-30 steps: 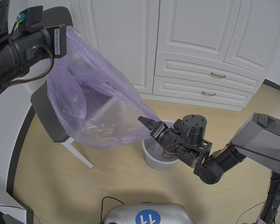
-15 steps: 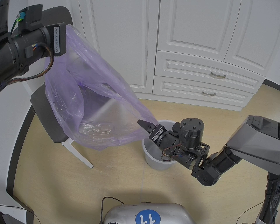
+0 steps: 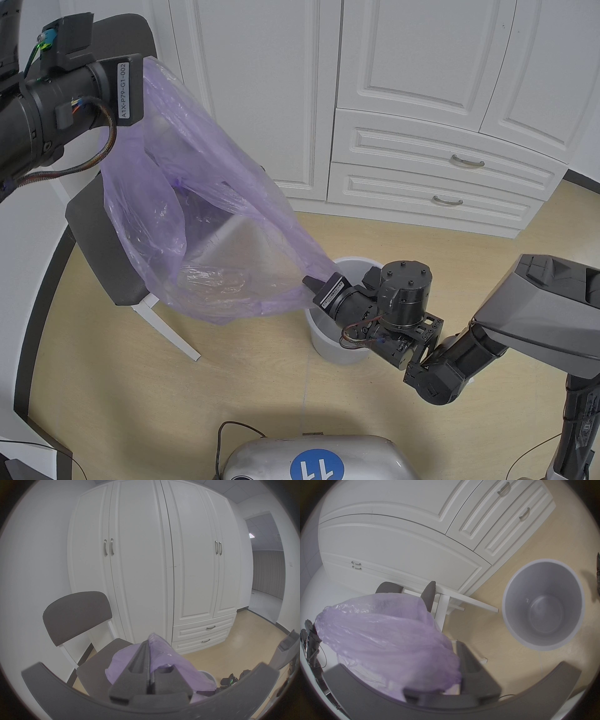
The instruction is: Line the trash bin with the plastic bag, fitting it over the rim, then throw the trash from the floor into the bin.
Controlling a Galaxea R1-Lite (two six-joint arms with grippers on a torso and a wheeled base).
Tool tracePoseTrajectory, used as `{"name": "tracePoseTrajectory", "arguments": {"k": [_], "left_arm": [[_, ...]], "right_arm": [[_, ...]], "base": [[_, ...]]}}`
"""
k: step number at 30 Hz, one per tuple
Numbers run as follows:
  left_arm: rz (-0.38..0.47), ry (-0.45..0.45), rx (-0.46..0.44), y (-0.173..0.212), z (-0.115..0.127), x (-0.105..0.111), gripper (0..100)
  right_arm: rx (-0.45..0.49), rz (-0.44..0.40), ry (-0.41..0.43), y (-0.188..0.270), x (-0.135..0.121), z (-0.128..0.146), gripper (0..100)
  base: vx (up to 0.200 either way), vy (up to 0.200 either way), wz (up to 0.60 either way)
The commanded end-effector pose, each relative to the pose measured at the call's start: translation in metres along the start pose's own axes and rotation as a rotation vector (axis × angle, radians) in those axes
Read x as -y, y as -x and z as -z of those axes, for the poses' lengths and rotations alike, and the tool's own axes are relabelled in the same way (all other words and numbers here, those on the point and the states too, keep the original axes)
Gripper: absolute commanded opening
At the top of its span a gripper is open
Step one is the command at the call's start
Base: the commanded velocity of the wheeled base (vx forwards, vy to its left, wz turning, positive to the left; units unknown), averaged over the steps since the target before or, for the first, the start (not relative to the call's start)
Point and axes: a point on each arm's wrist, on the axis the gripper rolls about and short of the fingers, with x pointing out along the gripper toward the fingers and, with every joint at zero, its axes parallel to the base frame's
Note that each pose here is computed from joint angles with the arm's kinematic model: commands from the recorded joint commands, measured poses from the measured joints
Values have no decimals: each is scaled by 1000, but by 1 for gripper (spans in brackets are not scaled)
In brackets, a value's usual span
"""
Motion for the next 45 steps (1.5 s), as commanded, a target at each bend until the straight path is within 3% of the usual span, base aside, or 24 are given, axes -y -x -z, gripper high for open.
{"name": "tracePoseTrajectory", "arguments": {"k": [1, 5, 8, 9, 12, 15, 19, 26, 33, 40, 45], "left_arm": [[0, 0, 0, 0, 0, 0, 0], [2, -8, -23, 0, 8, 1, 0], [4, 5, -42, 1, 15, 1, 0], [6, 27, -68, 2, 23, 2, 0], [11, 61, -107, 4, 36, 4, 0], [15, 108, -185, 10, 62, 6, 0], [-10, 107, -232, 20, 81, -2, 0], [-62, 148, -247, 50, 96, -23, 0], [-102, 179, -231, 87, 108, -42, 0], [-101, 159, -287, 106, 135, -44, 0], [-108, 225, -310, 113, 147, -45, 0]], "right_arm": [[5, -10, 2, 1, -3, -1, 0], [11, -19, 58, 12, -11, -8, 0], [-22, -6, 162, 27, -10, -8, 0], [-48, -30, 245, 39, -15, -12, 0], [-55, -56, 302, 56, -25, -21, 0], [-17, -97, 360, 90, -50, -43, 0], [-39, -69, 454, 125, -71, -61, 0], [-107, -36, 484, 159, -92, -73, 0], [-130, -59, 513, 165, -98, -65, 0], [-160, -84, 517, 166, -104, -54, 0], [-179, -79, 527, 167, -106, -42, 0]], "base": [[0, 0, 0], [0, 0, 0], [0, 0, 0], [0, 0, 0], [0, 0, 0], [0, 0, 0], [0, 0, 0], [0, 0, 0], [0, 0, 0], [0, 0, 0], [0, 0, 0]]}}
